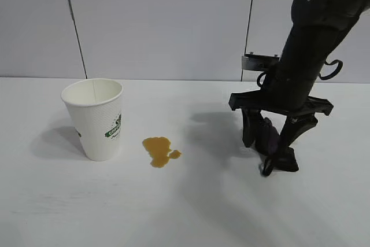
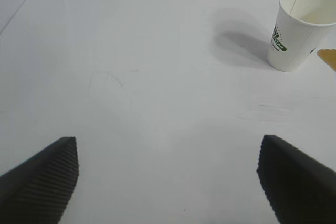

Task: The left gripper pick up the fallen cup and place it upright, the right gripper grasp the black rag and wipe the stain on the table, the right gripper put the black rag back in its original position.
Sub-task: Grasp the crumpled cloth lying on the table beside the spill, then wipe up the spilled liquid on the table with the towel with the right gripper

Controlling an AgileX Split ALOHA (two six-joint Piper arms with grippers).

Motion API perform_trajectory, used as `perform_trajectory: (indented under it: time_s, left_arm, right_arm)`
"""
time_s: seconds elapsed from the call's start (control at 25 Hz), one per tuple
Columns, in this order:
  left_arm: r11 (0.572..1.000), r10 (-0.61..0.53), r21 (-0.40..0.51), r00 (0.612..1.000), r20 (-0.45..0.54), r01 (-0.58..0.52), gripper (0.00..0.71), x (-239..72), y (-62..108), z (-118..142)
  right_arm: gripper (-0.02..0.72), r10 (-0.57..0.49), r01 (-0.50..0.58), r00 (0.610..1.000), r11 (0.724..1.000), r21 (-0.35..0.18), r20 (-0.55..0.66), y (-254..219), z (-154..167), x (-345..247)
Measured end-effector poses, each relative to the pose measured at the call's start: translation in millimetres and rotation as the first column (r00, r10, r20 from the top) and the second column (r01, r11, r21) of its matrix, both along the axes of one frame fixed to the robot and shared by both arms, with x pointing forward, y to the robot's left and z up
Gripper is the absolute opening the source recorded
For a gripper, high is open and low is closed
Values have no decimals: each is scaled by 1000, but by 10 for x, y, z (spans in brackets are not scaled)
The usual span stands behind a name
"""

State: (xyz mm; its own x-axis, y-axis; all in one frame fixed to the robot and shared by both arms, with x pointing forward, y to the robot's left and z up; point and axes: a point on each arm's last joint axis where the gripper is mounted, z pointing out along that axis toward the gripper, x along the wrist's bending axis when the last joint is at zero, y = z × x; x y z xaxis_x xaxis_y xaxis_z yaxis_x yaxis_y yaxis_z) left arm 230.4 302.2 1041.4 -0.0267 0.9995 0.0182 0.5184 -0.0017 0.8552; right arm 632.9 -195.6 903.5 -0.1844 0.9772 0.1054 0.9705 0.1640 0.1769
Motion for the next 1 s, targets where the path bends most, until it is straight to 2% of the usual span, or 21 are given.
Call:
perform_trajectory:
  time_s: [0.16, 0.24, 0.36, 0.44, 0.6, 0.76, 1.0]
  left_arm:
    - [1000, -1, 1, 1000, 0, 1, 663, 0, 0, 0]
    - [1000, -1, 1, 1000, 0, 1, 663, 0, 0, 0]
    - [1000, -1, 1, 1000, 0, 1, 663, 0, 0, 0]
    - [1000, -1, 1, 1000, 0, 1, 663, 0, 0, 0]
    - [1000, -1, 1, 1000, 0, 1, 663, 0, 0, 0]
    - [1000, -1, 1, 1000, 0, 1, 663, 0, 0, 0]
    - [1000, 0, 2, 1000, 0, 0, 663, 0, 1, 0]
  right_arm:
    - [454, -21, 21, 1000, 1000, -11, 4, -13, -1, 6]
    - [364, -17, 17, 1000, 1000, -16, 5, -17, -2, 6]
    - [135, -22, 22, 1000, 1000, -18, 1, -19, -2, 3]
    - [81, -23, 23, 1000, 1000, -17, 1, -18, -1, 4]
    - [82, -26, 26, 1000, 1000, -14, -3, -16, -1, 1]
    - [82, -33, 33, 999, 999, 10, -27, 50, -1, -30]
    - [82, 33, -31, 998, 999, 42, -46, 432, 2, -162]
